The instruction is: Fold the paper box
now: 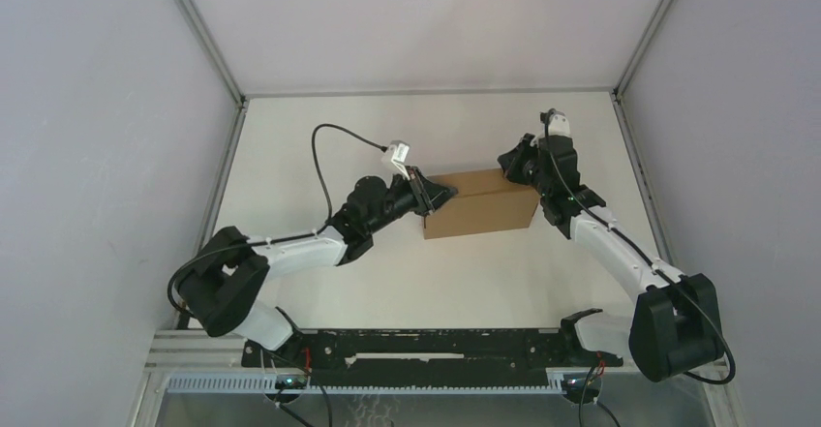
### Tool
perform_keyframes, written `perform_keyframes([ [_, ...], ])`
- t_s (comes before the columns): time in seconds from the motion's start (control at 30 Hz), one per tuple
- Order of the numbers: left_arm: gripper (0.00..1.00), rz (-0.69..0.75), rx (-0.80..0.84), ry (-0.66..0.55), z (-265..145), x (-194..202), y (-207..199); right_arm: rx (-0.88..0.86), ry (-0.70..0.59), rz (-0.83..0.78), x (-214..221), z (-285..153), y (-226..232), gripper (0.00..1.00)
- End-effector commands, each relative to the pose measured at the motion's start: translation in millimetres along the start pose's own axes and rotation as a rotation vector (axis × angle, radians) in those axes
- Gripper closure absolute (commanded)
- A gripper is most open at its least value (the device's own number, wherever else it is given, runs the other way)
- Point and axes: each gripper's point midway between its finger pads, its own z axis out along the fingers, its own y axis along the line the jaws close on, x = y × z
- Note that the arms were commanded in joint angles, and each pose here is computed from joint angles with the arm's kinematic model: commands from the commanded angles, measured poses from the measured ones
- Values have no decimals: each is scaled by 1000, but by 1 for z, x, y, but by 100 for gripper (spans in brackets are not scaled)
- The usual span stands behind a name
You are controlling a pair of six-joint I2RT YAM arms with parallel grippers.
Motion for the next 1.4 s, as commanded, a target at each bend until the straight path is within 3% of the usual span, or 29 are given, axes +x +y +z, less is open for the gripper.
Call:
perform_keyframes([
  [0.0,84,-53,-60,79,-1,45,35,19,46,-14,12,-1,-9,97],
  [0.47,85,-29,-122,114,-3,56,51,7,-91,-59,-73,-68,2,93],
  [0.8,85,-6,-127,112,-6,50,48,131,67,-49,-34,-72,-31,94],
  [1.1,85,-3,-126,113,-8,49,48,325,287,50,52,-63,-99,97],
  [1.37,85,-1,-122,103,-7,44,46,252,139,13,-7,-79,-73,96],
])
